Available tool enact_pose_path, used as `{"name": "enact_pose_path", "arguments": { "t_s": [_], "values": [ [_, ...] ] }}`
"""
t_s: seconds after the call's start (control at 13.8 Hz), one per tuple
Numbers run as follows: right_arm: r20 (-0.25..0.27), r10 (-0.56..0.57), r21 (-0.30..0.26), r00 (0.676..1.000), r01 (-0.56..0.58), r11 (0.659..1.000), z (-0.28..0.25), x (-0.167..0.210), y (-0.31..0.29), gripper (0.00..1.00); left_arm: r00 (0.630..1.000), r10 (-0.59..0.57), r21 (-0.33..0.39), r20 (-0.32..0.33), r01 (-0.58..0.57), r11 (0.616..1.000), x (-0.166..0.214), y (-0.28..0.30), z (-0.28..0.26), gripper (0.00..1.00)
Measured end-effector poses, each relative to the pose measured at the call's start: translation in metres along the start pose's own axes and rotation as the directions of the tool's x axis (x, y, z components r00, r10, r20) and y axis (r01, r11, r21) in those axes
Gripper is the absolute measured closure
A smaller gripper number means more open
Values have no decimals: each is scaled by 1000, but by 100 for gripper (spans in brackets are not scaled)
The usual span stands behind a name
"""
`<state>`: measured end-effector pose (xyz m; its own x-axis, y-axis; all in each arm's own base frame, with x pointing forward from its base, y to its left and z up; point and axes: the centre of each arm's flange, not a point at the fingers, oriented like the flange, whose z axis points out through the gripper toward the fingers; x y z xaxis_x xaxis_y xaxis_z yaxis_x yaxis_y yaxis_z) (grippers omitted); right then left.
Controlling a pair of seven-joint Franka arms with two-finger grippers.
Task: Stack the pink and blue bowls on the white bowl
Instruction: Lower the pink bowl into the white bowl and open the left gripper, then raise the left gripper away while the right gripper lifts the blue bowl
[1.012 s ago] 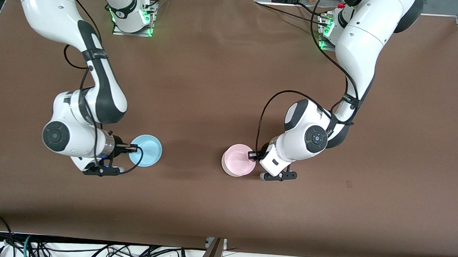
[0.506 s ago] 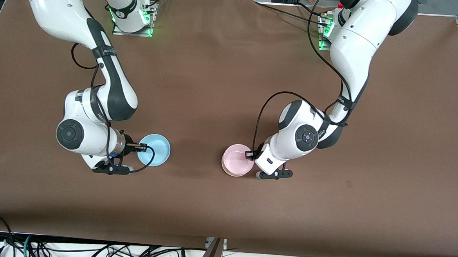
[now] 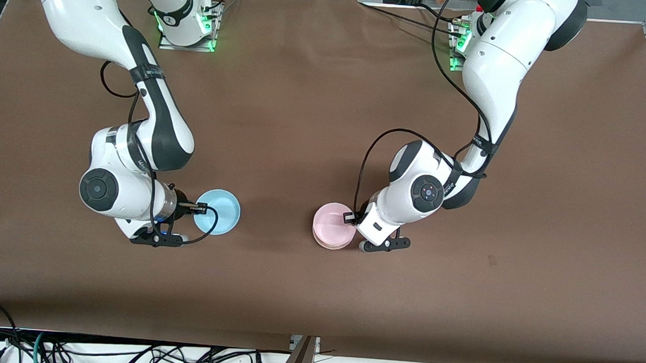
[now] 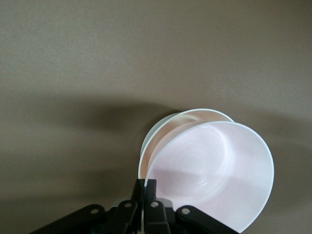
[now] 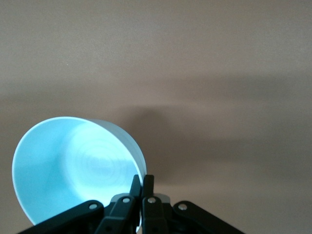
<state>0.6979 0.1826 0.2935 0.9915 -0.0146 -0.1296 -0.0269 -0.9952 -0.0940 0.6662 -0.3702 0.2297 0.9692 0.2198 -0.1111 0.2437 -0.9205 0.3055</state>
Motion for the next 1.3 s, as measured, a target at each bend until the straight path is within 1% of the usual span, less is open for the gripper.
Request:
{"name": "enact_pose_path", "arguments": {
  "t_s": [0.14, 0.36, 0.43, 0.58, 0.65, 0.8, 0.87, 0.94, 1.01, 1.08, 1.16, 1.23, 1.3],
  "values": [
    [0, 0, 0, 1000, 0, 1000, 0, 0, 0, 98, 1000, -18, 0, 0, 18, 1000, 0, 1, 0, 95],
    [0, 0, 0, 1000, 0, 1000, 0, 0, 0, 98, 1000, -28, -2, -2, 28, 1000, 0, 1, -1, 71],
    [-1, 0, 0, 1000, 0, 1000, 0, 0, 0, 98, 1000, -30, -3, -3, 30, 1000, 0, 2, -1, 68],
    [-1, 0, 0, 1000, 0, 1000, 0, 0, 0, 98, 999, -34, -3, -4, 34, 999, 2, 2, -4, 67],
    [-1, 0, 0, 1000, 0, 1000, 0, 0, 0, 98, 999, -37, 5, 4, 37, 999, 4, 0, -7, 62],
    [-1, 4, 1, 1000, -4, 1000, 0, -1, -3, 98, 998, -53, 38, 25, 52, 998, 15, -12, -28, 43],
    [-1, 19, 1, 1000, -19, 1000, 0, -2, -8, 98, 998, -63, 59, 26, 62, 996, 25, -22, -51, 34],
    [0, 36, 0, 999, -36, 999, -1, -4, -17, 98, 997, -69, 98, 25, 66, 993, 33, -35, -79, 23],
    [2, 61, 0, 998, -61, 998, -5, -7, -30, 98, 997, -74, 148, 20, 70, 987, 39, -51, -113, 15],
    [-1, 102, 7, 995, -102, 995, -10, -11, -49, 98, 997, -78, 195, 9, 74, 978, 45, -69, -152, 4],
    [-3, 151, 25, 989, -151, 988, -15, -17, -71, 98, 997, -71, 230, 4, 68, 971, 48, -88, -194, 0],
    [0, 204, 47, 979, -204, 978, -19, -24, -95, 98, 998, -55, 254, 12, 50, 966, 46, -106, -237, 0],
    [1, 266, 69, 964, -265, 962, -22, -32, -123, 98, 999, -34, 275, 35, 23, 961, 40, -126, -280, 0]
  ]
}}
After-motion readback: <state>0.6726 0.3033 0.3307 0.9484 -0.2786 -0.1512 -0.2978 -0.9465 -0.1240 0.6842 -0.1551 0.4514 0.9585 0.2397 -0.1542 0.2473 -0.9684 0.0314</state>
